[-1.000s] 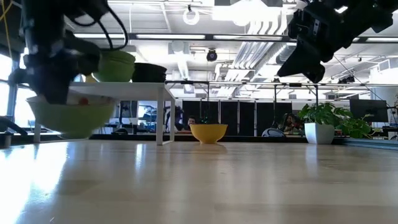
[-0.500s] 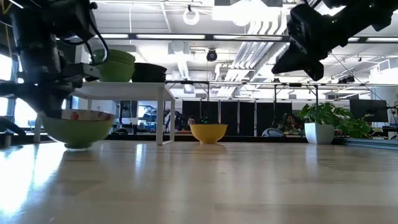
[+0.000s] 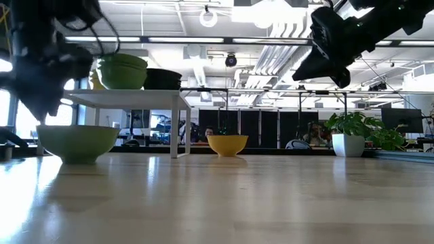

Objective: Pick & Place Mini bowls
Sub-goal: Stack the green patterned bowl on the stacked green patterned bowls on the shelf

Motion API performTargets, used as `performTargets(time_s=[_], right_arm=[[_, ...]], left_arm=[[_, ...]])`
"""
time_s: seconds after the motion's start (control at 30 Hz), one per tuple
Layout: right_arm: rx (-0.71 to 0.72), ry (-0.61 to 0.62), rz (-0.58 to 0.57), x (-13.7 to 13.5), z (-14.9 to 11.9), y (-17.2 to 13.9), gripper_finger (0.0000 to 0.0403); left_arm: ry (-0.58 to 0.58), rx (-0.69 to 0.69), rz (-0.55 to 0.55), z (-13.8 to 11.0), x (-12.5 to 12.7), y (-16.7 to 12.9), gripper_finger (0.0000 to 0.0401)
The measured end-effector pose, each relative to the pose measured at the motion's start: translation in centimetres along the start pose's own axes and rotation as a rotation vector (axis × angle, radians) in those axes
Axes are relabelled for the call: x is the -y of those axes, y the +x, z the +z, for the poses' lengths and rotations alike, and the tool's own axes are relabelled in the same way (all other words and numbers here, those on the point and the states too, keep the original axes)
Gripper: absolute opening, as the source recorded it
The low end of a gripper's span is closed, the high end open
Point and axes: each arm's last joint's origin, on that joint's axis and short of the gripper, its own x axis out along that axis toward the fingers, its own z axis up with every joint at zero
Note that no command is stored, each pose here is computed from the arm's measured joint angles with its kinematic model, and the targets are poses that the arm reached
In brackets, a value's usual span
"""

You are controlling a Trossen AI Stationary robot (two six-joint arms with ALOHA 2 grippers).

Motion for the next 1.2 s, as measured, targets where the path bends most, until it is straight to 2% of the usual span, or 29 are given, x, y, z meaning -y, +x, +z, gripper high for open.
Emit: performTargets(time_s=[0.1,0.23,0.37,0.43,0.53,0.7,0.93,1.2], right_arm=[[0.003,0.001,0.002,-0.1,0.0,0.2,0.0000],[0.006,0.000,0.003,-0.1,0.0,0.4,0.0000],[0.008,0.000,0.004,-0.1,0.0,0.4,0.0000],[0.010,0.001,0.006,-0.2,0.0,0.4,0.0000],[0.011,0.004,0.007,-0.2,0.0,0.4,0.0000],[0.018,0.014,0.007,-0.2,0.1,0.4,0.0000],[0.018,0.014,0.007,-0.2,0.1,0.4,0.0000],[0.024,0.016,0.009,-0.2,0.1,0.4,0.0000]], left_arm=[[0.133,0.018,-0.006,0.2,0.5,-1.7,0.0158],[0.419,0.019,-0.098,-0.1,1.9,-3.6,0.0159],[0.739,0.038,-0.172,-1.4,3.1,-4.2,0.0160],[0.895,0.051,-0.175,-2.2,3.3,-4.0,0.0160],[1.046,0.090,-0.169,-3.1,4.2,-3.5,0.0160],[1.095,0.113,-0.042,-3.8,5.0,-1.7,0.0160],[1.119,0.077,0.024,-4.3,6.7,1.1,0.0160],[1.131,0.071,0.159,-4.4,7.4,3.9,0.0151]])
